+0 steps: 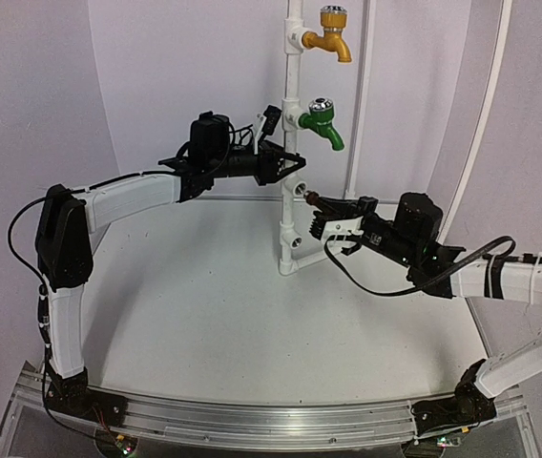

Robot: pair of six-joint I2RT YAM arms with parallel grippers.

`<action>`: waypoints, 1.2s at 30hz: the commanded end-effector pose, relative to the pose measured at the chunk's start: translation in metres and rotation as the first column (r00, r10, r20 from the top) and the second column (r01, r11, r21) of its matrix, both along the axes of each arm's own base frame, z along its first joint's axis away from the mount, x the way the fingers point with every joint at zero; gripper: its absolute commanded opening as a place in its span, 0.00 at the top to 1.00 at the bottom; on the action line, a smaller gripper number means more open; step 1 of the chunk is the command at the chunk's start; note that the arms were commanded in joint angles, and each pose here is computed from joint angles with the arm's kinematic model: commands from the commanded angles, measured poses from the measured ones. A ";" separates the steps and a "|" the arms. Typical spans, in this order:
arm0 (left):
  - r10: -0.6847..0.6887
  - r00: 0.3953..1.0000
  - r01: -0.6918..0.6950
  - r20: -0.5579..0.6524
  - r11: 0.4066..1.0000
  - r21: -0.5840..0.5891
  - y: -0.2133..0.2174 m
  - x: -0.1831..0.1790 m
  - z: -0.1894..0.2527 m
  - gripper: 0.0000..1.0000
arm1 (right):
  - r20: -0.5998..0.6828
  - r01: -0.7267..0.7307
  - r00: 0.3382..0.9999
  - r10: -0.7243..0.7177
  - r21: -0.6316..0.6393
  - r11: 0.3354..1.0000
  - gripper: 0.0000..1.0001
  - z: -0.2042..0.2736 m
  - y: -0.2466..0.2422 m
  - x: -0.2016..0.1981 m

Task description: Install the water faucets

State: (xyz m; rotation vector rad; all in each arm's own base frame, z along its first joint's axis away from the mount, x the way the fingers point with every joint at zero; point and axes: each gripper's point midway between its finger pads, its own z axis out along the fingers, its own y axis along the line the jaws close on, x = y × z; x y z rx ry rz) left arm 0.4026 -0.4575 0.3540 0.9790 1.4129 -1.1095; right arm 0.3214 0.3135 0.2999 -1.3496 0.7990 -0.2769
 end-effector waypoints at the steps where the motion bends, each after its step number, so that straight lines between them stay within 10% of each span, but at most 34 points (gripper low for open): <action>1: 0.054 0.971 -0.050 -0.235 0.999 0.021 0.004 0.003 -0.016 1.00 | 0.077 0.010 0.997 -0.018 0.099 0.995 1.00 0.044 0.003 0.005; 36: 0.034 0.965 -0.030 -0.260 0.999 0.020 -0.006 -0.009 -0.019 1.00 | -0.118 0.115 0.990 -0.083 0.296 0.948 1.00 0.040 0.010 0.039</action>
